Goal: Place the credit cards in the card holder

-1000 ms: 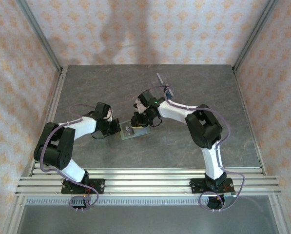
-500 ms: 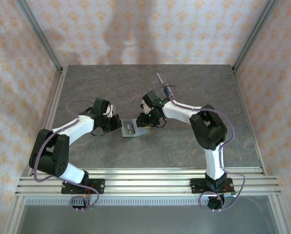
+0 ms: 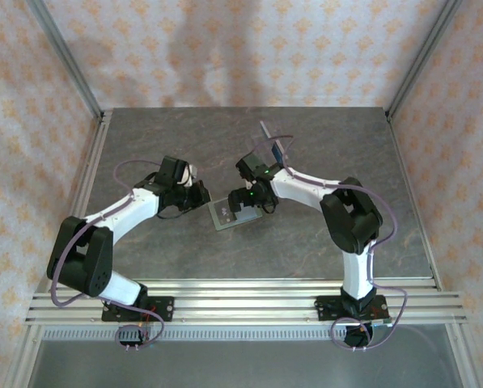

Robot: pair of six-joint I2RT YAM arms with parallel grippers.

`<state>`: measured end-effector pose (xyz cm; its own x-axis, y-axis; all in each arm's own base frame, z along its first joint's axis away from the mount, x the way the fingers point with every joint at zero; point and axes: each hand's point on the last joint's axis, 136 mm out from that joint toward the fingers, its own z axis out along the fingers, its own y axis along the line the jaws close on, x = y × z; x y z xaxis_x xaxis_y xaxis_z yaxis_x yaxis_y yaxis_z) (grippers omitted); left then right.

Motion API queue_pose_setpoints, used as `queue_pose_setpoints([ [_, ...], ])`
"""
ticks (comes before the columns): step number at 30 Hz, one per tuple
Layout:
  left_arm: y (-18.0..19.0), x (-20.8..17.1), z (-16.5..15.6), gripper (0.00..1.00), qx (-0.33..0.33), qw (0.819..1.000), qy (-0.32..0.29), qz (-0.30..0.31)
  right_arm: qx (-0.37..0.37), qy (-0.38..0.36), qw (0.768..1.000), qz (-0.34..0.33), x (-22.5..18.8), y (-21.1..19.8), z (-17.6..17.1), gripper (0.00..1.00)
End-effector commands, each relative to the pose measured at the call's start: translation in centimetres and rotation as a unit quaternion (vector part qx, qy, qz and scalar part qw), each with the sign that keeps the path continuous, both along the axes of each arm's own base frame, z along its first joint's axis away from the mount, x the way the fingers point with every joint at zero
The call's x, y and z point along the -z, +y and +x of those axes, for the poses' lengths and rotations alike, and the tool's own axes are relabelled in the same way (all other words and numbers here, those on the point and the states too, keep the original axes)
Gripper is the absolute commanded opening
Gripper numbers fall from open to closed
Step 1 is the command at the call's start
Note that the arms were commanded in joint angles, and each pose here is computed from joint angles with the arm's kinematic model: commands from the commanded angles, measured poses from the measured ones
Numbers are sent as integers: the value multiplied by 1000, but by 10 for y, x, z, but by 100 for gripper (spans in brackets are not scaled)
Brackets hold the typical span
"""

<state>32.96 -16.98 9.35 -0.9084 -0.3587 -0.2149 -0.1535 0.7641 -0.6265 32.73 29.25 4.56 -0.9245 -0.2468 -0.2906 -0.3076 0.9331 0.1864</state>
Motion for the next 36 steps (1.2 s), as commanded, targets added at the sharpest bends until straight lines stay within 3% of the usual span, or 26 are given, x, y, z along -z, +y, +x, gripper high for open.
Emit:
queue_pose_setpoints([
  [1, -21, -1, 9, 8, 15, 1000, -8, -10, 10, -53, 998, -26, -24, -11, 9, 99],
  [5, -33, 7, 16, 8, 18, 1000, -8, -17, 0, -67, 995, -70, -16, -28, 14, 99],
  [14, -57, 28, 25, 8, 20, 998, 6, -57, -14, 7, 998, -57, 22, -27, 6, 99],
  [19, -58, 36, 23, 8, 28, 998, 18, -50, -13, 22, 996, -84, 34, -38, -1, 80],
  [28, -43, 30, 12, 13, 44, 999, 20, 5, -3, 66, 998, 10, 27, -11, -33, 42],
  [36, -20, 32, -3, 16, 53, 996, 27, 72, 45, 69, 994, 71, 16, 14, -71, 28],
])
